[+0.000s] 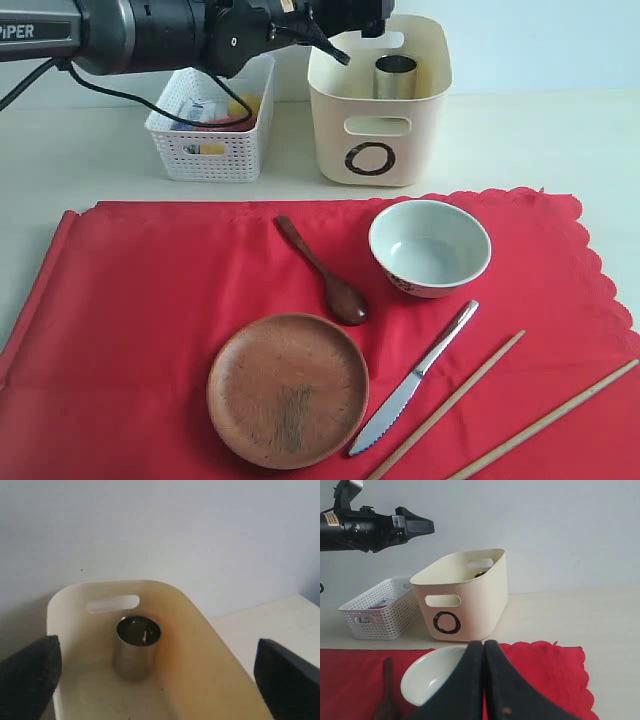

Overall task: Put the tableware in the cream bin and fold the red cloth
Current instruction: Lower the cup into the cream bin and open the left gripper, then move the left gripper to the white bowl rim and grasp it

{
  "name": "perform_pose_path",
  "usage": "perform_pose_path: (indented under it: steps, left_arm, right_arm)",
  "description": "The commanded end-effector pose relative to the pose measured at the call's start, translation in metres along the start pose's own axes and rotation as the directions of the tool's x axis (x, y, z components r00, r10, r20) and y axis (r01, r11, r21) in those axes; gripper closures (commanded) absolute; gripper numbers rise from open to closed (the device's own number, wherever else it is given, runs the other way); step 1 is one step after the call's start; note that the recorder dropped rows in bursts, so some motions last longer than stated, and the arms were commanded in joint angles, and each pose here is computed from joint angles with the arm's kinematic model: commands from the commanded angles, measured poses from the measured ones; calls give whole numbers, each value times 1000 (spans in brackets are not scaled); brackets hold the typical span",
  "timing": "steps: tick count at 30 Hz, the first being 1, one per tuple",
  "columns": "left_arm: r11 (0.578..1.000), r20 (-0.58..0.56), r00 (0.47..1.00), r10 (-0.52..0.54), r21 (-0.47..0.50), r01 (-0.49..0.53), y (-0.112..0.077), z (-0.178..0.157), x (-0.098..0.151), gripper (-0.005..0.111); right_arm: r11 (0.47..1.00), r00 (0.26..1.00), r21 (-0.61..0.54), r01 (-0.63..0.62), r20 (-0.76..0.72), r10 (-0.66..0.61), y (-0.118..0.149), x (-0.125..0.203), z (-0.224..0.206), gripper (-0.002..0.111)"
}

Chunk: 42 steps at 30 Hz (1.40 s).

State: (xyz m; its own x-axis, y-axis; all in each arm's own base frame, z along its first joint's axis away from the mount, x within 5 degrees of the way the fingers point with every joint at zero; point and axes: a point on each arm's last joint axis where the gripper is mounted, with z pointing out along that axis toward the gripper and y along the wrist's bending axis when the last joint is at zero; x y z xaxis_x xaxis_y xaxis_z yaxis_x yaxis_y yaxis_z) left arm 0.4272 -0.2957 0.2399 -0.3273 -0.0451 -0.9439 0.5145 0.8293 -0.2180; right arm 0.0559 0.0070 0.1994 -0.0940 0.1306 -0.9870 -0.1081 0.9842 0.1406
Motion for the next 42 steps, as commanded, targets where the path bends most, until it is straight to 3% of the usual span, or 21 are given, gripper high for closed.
perform_pose_path:
  steps: [1, 10, 16, 22, 30, 35, 42]
  left_arm:
    - [1000, -46, 999, -10, -19, 10, 1, -6, -6, 1]
    - [998, -188, 982, -11, -68, -2, -4, -37, -31, 2]
    - [991, -316, 945, 84, -76, -113, -5, -60, -42, 2]
    - [986, -422, 901, 98, -85, -147, -7, -79, -47, 2]
    - [981, -630, 772, 82, -87, -175, -13, -92, -27, 2]
    - [988, -704, 705, 84, -34, -152, -27, -93, -12, 2]
    - [993, -788, 605, 115, 78, -86, -52, -71, 37, 2]
  right_arm:
    - [1000, 1000, -1, 8, 10, -8, 0, 0, 0, 108]
    - [1000, 1000, -1, 8, 10, -8, 0, 0, 0, 108]
    - [1000, 1000, -1, 8, 10, -8, 0, 0, 0, 108]
    - [1000, 1000, -1, 8, 10, -8, 0, 0, 0, 108]
    - [1000, 1000, -1, 8, 10, -8, 0, 0, 0, 108]
    - [1000, 1000, -1, 8, 10, -8, 0, 0, 0, 108]
    - [1000, 1000, -1, 8, 10, -8, 0, 0, 0, 108]
